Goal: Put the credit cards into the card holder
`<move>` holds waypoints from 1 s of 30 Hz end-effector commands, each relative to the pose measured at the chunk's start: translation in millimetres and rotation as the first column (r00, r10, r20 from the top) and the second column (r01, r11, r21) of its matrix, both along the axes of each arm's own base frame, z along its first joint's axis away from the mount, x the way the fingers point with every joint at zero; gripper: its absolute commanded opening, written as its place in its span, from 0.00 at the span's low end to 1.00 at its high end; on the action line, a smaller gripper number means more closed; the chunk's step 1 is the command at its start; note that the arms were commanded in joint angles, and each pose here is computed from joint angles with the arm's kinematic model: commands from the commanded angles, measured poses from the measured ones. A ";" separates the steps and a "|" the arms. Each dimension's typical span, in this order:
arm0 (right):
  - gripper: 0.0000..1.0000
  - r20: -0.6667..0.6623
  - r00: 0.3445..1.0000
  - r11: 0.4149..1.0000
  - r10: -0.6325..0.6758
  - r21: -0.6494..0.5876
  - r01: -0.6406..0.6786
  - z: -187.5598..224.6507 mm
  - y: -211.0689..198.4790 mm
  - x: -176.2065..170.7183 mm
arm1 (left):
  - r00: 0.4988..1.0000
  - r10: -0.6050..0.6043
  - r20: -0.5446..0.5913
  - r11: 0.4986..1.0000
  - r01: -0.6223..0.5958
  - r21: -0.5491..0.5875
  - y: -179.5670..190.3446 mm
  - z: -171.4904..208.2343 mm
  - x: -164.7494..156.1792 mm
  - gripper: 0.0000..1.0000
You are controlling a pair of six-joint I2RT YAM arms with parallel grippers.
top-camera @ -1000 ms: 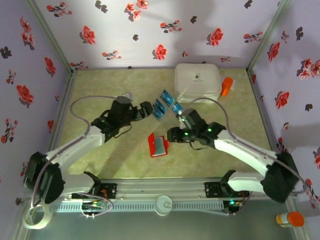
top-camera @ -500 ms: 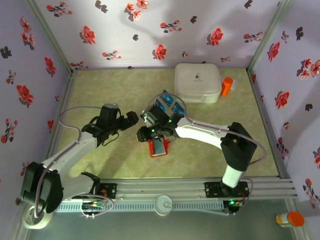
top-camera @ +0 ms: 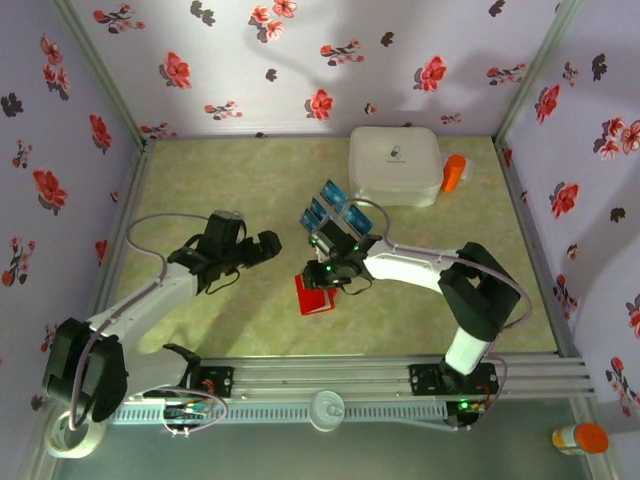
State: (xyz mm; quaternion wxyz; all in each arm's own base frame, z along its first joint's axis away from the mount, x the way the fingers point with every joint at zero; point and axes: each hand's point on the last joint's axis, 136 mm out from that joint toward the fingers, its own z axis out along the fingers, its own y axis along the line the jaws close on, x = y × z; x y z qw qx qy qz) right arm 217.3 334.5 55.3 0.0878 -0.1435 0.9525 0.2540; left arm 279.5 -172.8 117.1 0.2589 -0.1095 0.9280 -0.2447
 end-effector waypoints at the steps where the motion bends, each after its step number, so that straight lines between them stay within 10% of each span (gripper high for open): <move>1: 0.31 0.029 0.999 0.999 -0.035 0.032 0.034 5.0 -5.6 4.9 | 0.998 -0.064 -0.026 0.998 0.064 0.025 -7.5 -11.4 -13.1 1.00; 30: 0.26 -0.007 0.996 0.995 -0.091 0.039 0.091 -17.6 -27.4 -4.4 | 0.938 -0.317 -0.142 0.876 0.347 0.335 -60.4 -66.8 -46.0 1.00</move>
